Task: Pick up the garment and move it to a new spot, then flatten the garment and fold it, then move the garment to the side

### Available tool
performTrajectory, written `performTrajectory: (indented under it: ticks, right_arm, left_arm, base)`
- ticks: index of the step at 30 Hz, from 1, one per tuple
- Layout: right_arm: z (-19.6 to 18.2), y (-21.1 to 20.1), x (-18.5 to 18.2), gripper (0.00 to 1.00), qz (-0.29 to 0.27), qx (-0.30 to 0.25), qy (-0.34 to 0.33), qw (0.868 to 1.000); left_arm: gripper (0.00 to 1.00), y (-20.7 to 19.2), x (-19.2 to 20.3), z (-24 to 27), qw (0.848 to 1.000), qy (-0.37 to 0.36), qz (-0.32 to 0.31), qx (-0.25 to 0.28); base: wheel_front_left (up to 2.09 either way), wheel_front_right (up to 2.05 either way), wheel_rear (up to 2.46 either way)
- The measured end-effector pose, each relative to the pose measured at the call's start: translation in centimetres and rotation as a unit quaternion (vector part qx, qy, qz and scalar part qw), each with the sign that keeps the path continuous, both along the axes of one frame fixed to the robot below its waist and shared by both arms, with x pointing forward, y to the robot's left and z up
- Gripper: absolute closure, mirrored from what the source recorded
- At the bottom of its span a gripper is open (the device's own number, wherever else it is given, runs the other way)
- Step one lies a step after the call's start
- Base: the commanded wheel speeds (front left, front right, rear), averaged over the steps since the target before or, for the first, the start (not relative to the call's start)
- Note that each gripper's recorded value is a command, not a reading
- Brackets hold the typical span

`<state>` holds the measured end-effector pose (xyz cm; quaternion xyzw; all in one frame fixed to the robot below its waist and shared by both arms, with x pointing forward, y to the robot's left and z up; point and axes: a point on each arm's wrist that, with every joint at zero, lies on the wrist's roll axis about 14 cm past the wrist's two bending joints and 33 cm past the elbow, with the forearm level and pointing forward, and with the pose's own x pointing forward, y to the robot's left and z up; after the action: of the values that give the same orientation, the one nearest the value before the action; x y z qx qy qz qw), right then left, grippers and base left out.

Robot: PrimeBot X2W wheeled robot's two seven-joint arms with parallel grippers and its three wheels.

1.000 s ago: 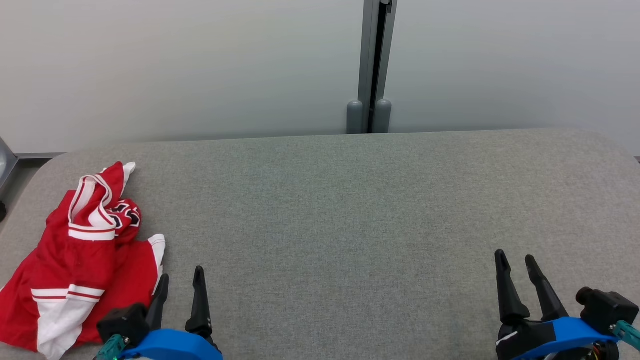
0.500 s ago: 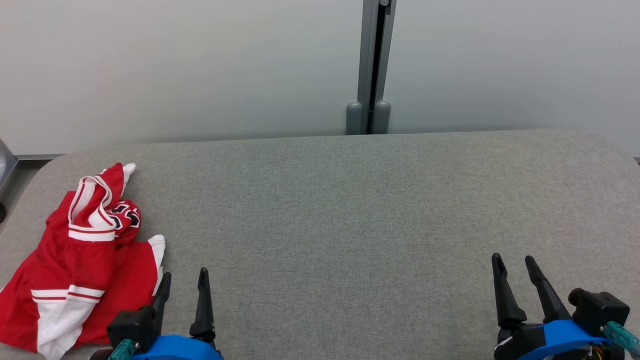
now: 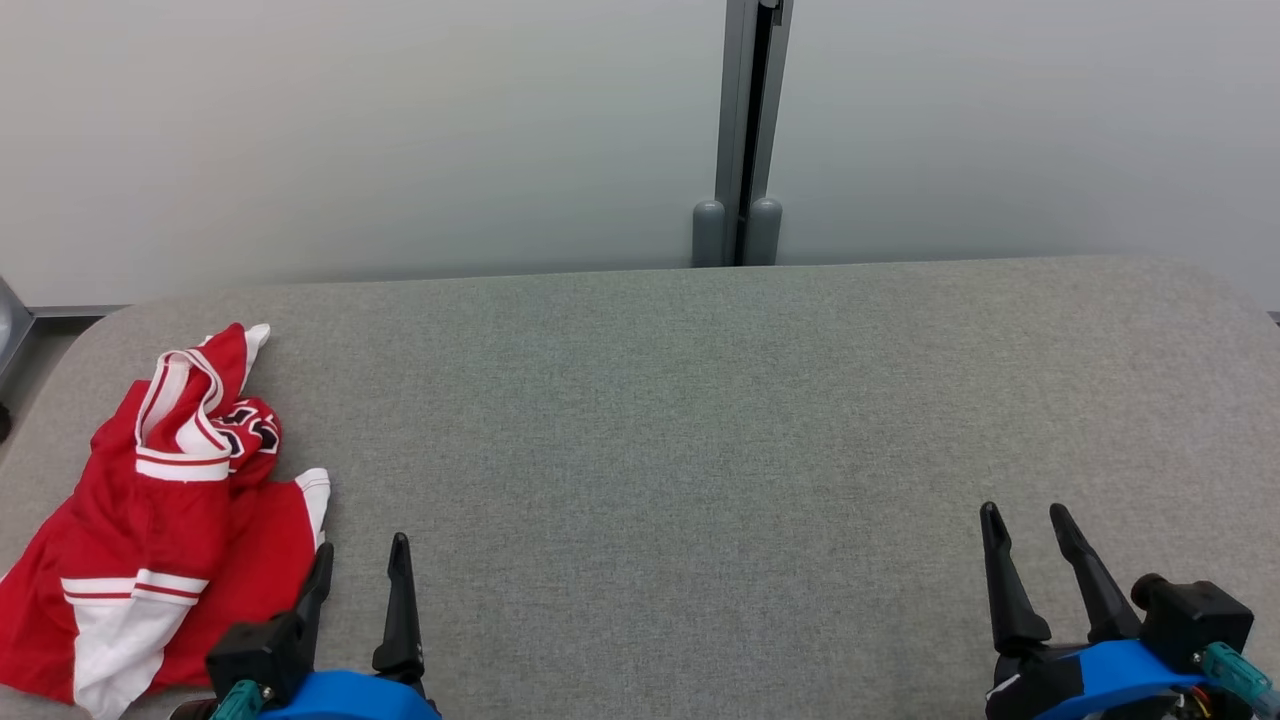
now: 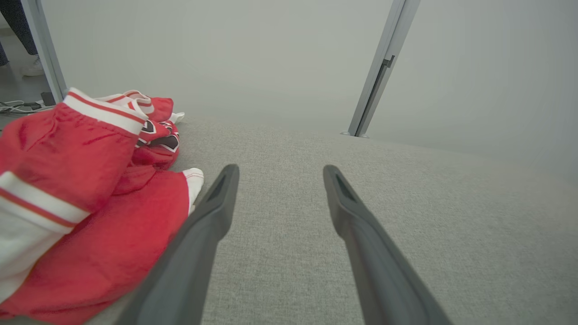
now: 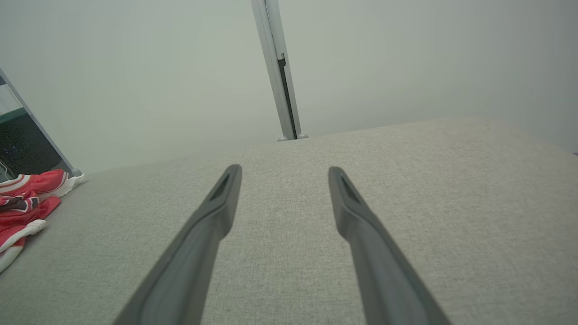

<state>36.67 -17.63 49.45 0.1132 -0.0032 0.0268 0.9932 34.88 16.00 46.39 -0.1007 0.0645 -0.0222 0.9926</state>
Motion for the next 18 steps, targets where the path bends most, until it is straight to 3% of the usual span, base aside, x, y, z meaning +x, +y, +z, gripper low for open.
performTrajectory:
  ticks: [18]
  right_arm:
    - [0.7, 0.5, 0.3, 0.0, 0.01, 0.005, 0.001, 1.0]
  left_arm:
    - [0.0, 1.0, 0.0, 1.3, 1.0, 0.0, 0.009, -0.004]
  base:
    - [0.0, 0.0, 0.0]
